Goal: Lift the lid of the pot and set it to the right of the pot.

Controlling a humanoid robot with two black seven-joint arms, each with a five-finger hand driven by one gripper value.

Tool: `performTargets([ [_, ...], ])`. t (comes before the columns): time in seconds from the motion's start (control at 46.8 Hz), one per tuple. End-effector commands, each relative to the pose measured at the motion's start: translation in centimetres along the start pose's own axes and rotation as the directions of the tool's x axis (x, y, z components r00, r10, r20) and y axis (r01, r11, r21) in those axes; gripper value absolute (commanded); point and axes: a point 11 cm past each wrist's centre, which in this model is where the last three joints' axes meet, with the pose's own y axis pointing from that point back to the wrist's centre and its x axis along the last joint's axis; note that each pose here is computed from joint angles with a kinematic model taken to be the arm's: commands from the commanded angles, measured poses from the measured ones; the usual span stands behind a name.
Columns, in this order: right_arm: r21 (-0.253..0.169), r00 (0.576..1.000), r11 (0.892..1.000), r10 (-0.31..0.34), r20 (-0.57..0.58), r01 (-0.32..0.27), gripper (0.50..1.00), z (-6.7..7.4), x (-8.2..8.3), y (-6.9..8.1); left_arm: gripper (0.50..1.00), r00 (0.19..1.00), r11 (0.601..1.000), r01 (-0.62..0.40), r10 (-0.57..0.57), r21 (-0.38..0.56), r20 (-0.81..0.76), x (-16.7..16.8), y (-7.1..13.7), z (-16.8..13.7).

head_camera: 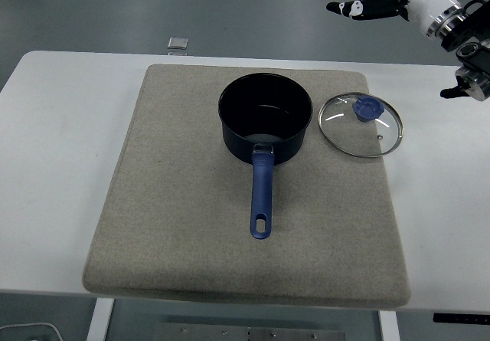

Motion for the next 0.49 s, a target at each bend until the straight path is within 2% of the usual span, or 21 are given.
performTargets([
  [0.0, -0.010, 0.998, 1.000, 0.028, 0.049, -0.027, 0.911, 0.6, 0.0, 0.3, 1.000, 1.000, 1.000, 0.000, 0.000, 0.000, 0.000, 0.0, 0.0, 0.0],
  [0.064, -0.012, 0.997, 1.000, 0.025, 0.066, -0.024, 0.911, 0.8, -0.6, 0.2, 1.000, 1.000, 1.000, 0.000, 0.000, 0.000, 0.000, 0.0, 0.0, 0.0],
  [0.15, -0.033, 0.997, 0.999, 0.013, 0.071, -0.010, 0.911, 1.9, -1.5, 0.5, 1.000, 1.000, 1.000, 0.000, 0.000, 0.000, 0.000, 0.0, 0.0, 0.0],
  [0.342, -0.054, 0.996, 0.999, 0.006, 0.092, -0.001, 0.911, 3.0, -1.9, 1.1, 1.000, 1.000, 1.000, 0.000, 0.000, 0.000, 0.000, 0.0, 0.0, 0.0],
  [0.47, -0.122, 0.994, 0.992, -0.010, 0.112, 0.024, 0.913, 3.9, -2.7, 1.0, 1.000, 1.000, 1.000, 0.000, 0.000, 0.000, 0.000, 0.0, 0.0, 0.0],
])
